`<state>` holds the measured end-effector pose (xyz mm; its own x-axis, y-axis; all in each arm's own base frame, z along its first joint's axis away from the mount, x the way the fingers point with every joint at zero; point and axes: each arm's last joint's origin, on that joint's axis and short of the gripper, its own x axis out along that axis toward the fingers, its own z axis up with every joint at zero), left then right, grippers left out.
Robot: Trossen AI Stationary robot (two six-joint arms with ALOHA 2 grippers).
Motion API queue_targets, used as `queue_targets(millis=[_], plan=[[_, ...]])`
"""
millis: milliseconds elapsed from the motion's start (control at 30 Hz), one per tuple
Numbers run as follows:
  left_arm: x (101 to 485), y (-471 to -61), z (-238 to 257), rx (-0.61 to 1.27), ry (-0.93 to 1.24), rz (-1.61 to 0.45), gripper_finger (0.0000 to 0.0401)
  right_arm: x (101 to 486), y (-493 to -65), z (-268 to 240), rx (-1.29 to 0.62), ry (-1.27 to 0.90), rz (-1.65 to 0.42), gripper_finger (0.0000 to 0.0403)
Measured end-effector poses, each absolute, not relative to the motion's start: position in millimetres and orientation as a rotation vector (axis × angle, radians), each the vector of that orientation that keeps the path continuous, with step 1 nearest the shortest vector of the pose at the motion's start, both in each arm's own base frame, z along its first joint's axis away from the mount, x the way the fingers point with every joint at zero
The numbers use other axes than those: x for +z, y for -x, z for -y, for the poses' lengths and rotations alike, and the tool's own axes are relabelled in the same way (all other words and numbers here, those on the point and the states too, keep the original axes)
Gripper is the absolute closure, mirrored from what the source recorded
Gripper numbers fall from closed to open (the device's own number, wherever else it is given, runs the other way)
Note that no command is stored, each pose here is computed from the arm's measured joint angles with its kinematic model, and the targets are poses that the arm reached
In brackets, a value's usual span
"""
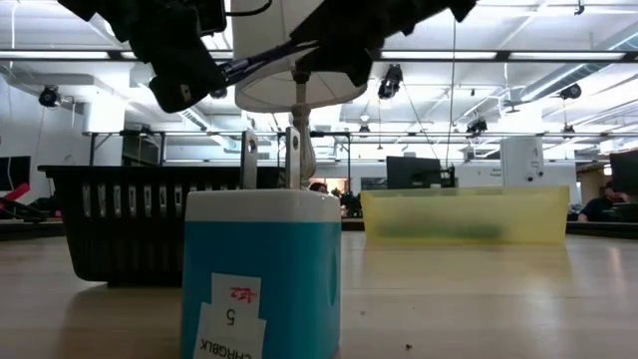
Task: Pick and place items into bin
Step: Put the violet charger cable into the yellow bin
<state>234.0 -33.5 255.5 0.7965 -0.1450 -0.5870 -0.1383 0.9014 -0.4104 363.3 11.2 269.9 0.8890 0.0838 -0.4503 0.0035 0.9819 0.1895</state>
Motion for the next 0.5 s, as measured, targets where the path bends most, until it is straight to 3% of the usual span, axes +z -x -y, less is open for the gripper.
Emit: queue_targets(millis=[233,500], plan=[[255.1,-233.5,33.4,-0.002,0.456,-0.661,0.0401,269.7,-373.5,-11.5,0.047,-0.156,-0.505,0.0219],[254.4,-232.7,33.2,-0.007,0.434,-0.667,0.0401,267.4,-370.8,-11.2,0.035,-0.165,-0.538,0.0316]])
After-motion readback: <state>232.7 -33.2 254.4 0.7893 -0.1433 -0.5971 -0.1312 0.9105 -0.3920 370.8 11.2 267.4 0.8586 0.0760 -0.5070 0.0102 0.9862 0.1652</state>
